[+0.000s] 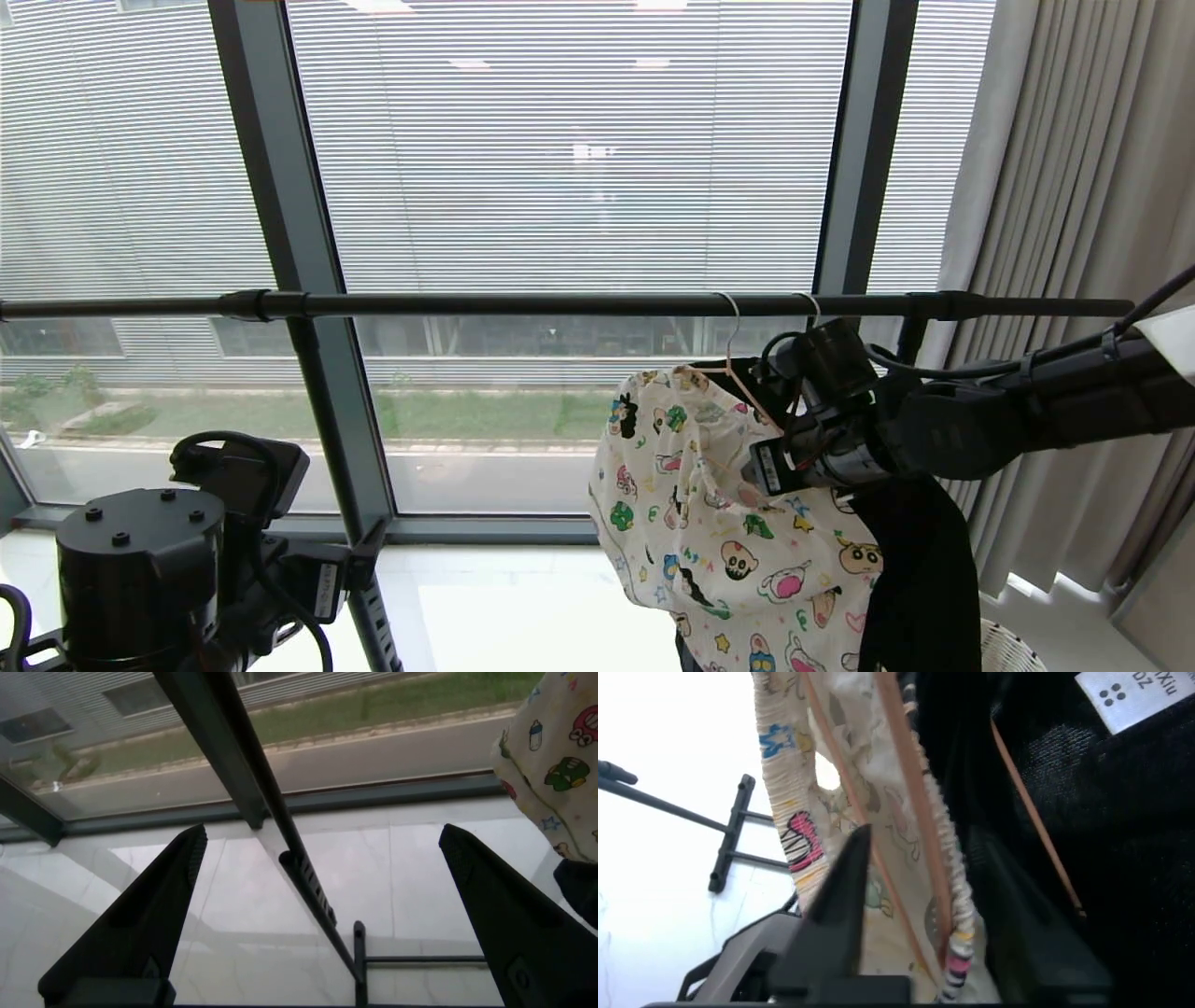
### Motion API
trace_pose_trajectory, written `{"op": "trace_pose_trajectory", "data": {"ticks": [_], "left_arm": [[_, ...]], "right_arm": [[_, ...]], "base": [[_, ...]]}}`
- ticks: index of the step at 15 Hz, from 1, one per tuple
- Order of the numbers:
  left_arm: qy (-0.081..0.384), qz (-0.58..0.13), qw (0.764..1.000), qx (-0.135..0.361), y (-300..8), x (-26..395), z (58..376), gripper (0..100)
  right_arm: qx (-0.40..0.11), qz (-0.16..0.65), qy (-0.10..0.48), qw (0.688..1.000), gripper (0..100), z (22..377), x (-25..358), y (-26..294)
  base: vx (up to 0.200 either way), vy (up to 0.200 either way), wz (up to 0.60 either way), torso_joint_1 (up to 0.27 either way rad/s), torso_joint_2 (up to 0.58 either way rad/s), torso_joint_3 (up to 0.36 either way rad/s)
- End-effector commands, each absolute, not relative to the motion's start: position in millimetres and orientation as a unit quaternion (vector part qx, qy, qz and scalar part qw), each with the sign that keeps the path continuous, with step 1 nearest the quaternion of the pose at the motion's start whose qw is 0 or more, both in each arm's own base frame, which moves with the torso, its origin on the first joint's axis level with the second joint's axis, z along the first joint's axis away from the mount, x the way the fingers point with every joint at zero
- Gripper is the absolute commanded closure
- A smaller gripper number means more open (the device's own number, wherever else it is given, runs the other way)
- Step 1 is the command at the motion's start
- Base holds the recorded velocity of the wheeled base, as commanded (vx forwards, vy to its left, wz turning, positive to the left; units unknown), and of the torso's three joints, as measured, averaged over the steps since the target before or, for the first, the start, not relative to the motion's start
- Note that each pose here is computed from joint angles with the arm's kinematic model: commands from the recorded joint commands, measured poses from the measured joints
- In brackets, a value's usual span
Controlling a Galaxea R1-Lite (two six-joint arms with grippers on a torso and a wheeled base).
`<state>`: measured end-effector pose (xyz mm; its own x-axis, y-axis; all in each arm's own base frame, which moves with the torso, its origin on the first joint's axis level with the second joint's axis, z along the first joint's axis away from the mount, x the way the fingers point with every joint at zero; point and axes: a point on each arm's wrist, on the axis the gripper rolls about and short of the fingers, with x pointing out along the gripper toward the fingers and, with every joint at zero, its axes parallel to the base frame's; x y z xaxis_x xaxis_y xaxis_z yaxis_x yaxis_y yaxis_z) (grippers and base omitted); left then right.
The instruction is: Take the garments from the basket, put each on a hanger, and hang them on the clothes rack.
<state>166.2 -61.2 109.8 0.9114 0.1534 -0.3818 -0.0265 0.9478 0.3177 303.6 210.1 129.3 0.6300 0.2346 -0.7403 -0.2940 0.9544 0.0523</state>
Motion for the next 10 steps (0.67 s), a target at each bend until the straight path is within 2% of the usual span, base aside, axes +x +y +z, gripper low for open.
{"op": "trace_pose_trajectory", "data": {"ticks": [1, 6, 9, 10], "left_arm": [[0.203, 0.047, 0.966, 0.153, -61, 166, 111, 0], [0.189, 0.049, 0.97, 0.144, -56, 154, 115, 0], [0.133, 0.095, 0.979, 0.124, -47, 139, 135, 0], [0.116, 0.126, 0.978, 0.119, -42, 130, 140, 0]], "right_arm": [[-0.032, 0.151, 0.392, 0.907, 0, 142, 298, 208], [-0.014, 0.158, 0.357, 0.92, 0, 193, 257, 178], [0.007, 0.163, 0.305, 0.938, 0, 229, 201, 136], [0.007, 0.137, 0.282, 0.949, 0, 237, 181, 118]], "base": [[0.0, 0.0, 0.0, 0.0, 0.0, 0.0], [0.0, 0.0, 0.0, 0.0, 0.0, 0.0], [0.0, 0.0, 0.0, 0.0, 0.0, 0.0], [0.0, 0.0, 0.0, 0.0, 0.0, 0.0]]}}
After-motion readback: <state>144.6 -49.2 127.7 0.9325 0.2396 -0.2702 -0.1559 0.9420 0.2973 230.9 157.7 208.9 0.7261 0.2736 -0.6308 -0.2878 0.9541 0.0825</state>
